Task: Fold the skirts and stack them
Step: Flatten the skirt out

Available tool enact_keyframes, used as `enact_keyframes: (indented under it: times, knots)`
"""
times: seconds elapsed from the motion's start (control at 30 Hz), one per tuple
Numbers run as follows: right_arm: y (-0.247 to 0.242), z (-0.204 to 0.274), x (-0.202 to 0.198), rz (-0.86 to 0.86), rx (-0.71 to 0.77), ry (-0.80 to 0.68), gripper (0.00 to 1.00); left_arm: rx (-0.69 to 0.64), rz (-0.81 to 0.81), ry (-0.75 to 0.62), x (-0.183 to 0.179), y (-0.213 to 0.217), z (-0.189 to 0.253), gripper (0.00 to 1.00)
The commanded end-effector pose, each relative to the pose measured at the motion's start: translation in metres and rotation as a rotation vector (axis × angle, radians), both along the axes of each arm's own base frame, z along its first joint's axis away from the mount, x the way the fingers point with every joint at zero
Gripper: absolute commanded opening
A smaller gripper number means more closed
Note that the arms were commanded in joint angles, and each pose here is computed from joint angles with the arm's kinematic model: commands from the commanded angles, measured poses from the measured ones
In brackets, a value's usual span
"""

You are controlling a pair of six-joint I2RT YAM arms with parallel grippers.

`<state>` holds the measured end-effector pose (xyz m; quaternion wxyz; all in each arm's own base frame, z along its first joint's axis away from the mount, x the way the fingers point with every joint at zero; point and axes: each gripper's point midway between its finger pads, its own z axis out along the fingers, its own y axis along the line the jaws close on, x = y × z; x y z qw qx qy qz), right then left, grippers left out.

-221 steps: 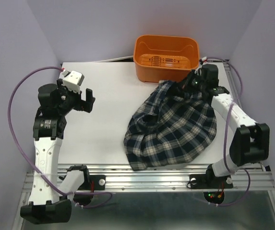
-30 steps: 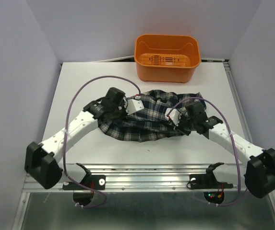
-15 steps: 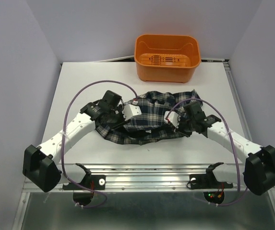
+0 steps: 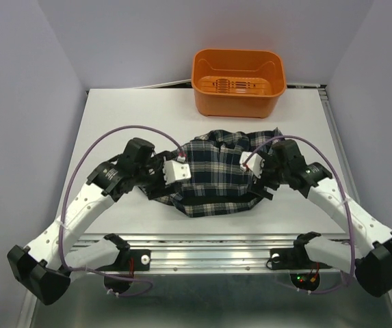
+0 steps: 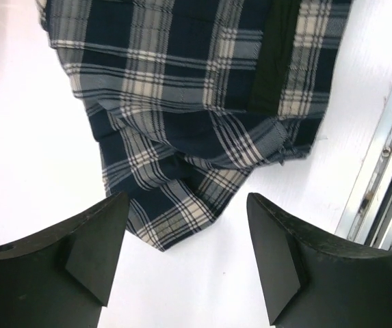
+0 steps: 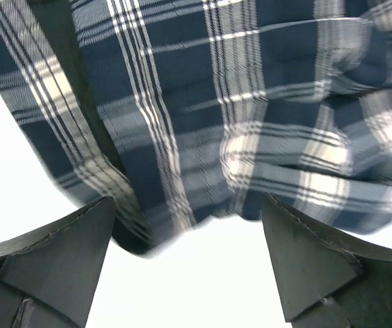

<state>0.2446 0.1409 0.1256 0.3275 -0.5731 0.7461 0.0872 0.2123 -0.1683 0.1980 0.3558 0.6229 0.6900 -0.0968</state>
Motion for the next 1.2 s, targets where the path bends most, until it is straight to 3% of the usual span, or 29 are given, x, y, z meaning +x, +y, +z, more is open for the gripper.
enact_keyframes:
  times: [0.0, 0.1, 0.23, 0.3, 0.43, 0.6, 0.83, 0.93, 1.1, 1.17]
  knots:
    - [-0.032, 0.001, -0.014, 0.077, -0.154, -0.100, 0.92, 0.036, -0.118, -0.058, -0.019, 0.012, -0.018, 0.82]
    - [-0.050, -0.024, -0.030, 0.108, -0.213, -0.149, 0.92, 0.071, -0.177, -0.100, -0.020, 0.015, -0.037, 0.82]
    - [-0.044, -0.025, -0.030, 0.167, -0.180, -0.252, 0.94, 0.086, -0.218, -0.152, -0.014, 0.012, -0.050, 0.86]
    - [-0.042, -0.030, -0.030, 0.180, -0.179, -0.246, 0.94, 0.112, -0.250, -0.161, -0.014, 0.013, -0.060, 0.93]
    - [-0.036, -0.042, -0.027, 0.236, -0.183, -0.252, 0.93, 0.116, -0.284, -0.222, -0.009, 0.010, -0.070, 0.93]
    - [-0.024, -0.042, -0.008, 0.270, -0.158, -0.360, 0.89, 0.125, -0.346, -0.265, -0.010, 0.007, -0.078, 0.93]
    - [-0.014, -0.037, 0.005, 0.281, -0.129, -0.420, 0.63, 0.099, -0.421, -0.321, -0.010, -0.009, -0.080, 0.93]
    - [-0.011, -0.033, 0.008, 0.279, -0.118, -0.421, 0.59, 0.088, -0.438, -0.335, -0.011, -0.017, -0.081, 0.93]
    - [-0.009, -0.031, 0.012, 0.275, -0.114, -0.405, 0.46, 0.100, -0.481, -0.301, -0.016, -0.032, -0.095, 0.91]
    - [-0.007, -0.029, 0.013, 0.274, -0.108, -0.402, 0.40, 0.108, -0.478, -0.296, -0.015, -0.035, -0.098, 0.85]
